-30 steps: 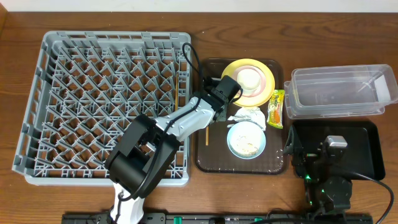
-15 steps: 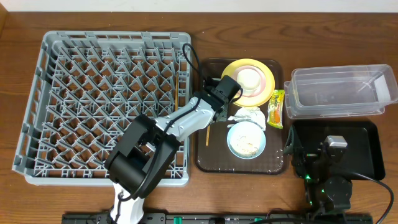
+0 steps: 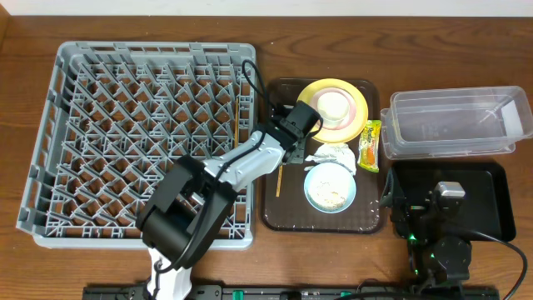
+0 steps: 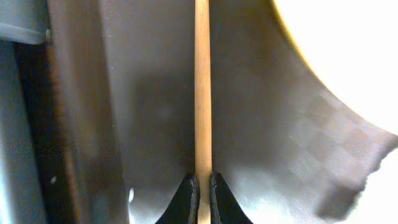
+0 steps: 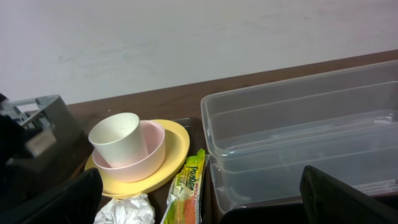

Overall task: Sort waste into correct bins and load items into the dishwasher rack
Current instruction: 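Carry the second chopstick to the rack and insert it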

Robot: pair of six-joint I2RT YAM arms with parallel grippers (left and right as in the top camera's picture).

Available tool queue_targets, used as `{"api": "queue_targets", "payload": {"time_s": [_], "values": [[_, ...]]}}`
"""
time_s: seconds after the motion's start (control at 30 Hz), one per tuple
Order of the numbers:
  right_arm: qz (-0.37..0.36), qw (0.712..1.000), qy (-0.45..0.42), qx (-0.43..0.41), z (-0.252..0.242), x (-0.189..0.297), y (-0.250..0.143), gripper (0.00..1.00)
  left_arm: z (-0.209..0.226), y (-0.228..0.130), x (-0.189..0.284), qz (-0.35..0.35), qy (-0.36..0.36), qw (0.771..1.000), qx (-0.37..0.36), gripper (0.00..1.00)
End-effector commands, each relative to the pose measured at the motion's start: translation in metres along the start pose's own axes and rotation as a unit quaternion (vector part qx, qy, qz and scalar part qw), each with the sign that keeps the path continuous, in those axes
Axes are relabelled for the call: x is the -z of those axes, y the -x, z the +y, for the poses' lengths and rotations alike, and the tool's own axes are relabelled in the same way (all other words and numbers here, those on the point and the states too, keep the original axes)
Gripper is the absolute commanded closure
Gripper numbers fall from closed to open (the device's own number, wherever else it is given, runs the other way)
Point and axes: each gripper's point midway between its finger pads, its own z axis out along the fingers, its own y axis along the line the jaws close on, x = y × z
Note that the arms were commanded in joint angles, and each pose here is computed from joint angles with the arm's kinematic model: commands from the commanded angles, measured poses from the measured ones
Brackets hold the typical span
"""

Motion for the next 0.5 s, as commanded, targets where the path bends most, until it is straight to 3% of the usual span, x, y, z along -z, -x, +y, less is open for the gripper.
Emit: {"api": "queue_targets", "payload": {"time_s": [0.0, 0.27, 0.47], "values": [[0.0, 1.0, -0.008, 0.002, -0.003, 0.0, 0.0, 0.01, -0.003, 0.041, 0.057, -0.069, -0.04, 0.997, 0.013, 0.94], [0.0, 1.0, -0.008, 0.002, -0.003, 0.0, 0.0, 0.01, 0.048, 0.079, 0.147, -0.16, -0.031, 0.986, 0.042, 0.94], [0.0, 1.0, -0.008, 0.002, -0.003, 0.0, 0.0, 0.01, 0.104, 0.072, 0.142, -0.13, 0.038, 0.989, 0.061, 0.94]]}}
